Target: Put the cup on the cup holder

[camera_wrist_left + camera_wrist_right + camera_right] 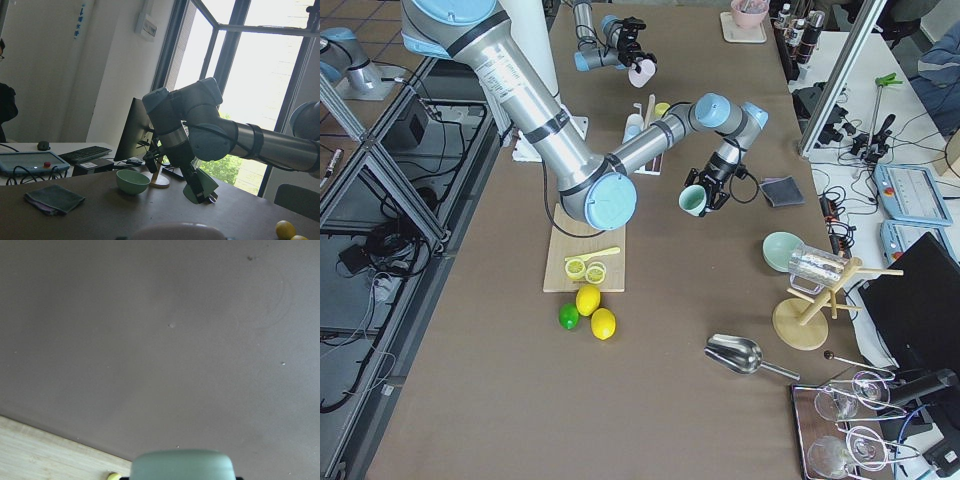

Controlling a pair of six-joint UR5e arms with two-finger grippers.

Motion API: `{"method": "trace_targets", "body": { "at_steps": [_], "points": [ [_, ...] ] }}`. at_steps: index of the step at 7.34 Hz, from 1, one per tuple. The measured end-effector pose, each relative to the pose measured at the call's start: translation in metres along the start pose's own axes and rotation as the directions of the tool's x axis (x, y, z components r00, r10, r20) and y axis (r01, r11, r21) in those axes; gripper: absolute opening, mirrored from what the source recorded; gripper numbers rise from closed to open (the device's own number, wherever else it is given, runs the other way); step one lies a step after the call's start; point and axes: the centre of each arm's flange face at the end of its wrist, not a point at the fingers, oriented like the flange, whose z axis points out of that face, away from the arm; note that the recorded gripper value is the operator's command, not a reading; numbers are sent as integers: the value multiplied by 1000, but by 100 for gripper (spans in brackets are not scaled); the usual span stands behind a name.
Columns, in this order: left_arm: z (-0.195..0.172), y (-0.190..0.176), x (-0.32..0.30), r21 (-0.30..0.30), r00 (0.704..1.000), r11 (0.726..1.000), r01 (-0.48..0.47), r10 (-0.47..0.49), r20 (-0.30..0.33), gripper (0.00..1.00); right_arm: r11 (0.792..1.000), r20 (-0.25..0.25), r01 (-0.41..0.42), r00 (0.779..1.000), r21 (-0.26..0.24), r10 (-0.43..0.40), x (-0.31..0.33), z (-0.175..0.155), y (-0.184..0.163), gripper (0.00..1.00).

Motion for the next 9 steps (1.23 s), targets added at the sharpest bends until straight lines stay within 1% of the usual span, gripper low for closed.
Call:
{"method": "trace_targets", "body": {
  "at_steps": [1, 2, 3, 4, 5, 6, 7, 8, 9],
  "points": [
    [5, 3, 12, -2, 1000, 1000, -4, 4, -24, 0, 997, 54, -11, 999, 80, 6, 7, -13, 28, 0],
    [11, 5, 21, -7, 999, 1000, -22, 22, -44, 0, 985, 123, -14, 992, 171, -8, 19, -22, 52, 0],
    [18, 7, 27, -13, 998, 999, -35, 34, -53, 0, 964, 171, 2, 984, 266, -50, 30, -22, 69, 0],
    [27, 9, 31, -20, 998, 999, -43, 42, -53, 0, 935, 196, 28, 975, 353, -103, 38, -18, 77, 0],
    [35, 12, 33, -31, 998, 998, -50, 49, -48, 0, 899, 197, 64, 967, 434, -163, 46, -14, 81, 0],
    [42, 15, 34, -45, 998, 997, -57, 55, -43, 0, 859, 191, 91, 958, 504, -214, 54, -7, 83, 0],
    [50, 20, 35, -60, 997, 996, -64, 62, -37, 0, 838, 211, 85, 949, 540, -232, 59, 0, 82, 0],
    [57, 26, 35, -73, 996, 994, -80, 78, -31, 0, 824, 237, 77, 939, 562, -250, 60, 0, 78, 0],
    [62, 29, 36, -75, 995, 992, -102, 100, -28, 0, 801, 225, 102, 932, 590, -284, 59, -2, 75, 0]
  ]
}}
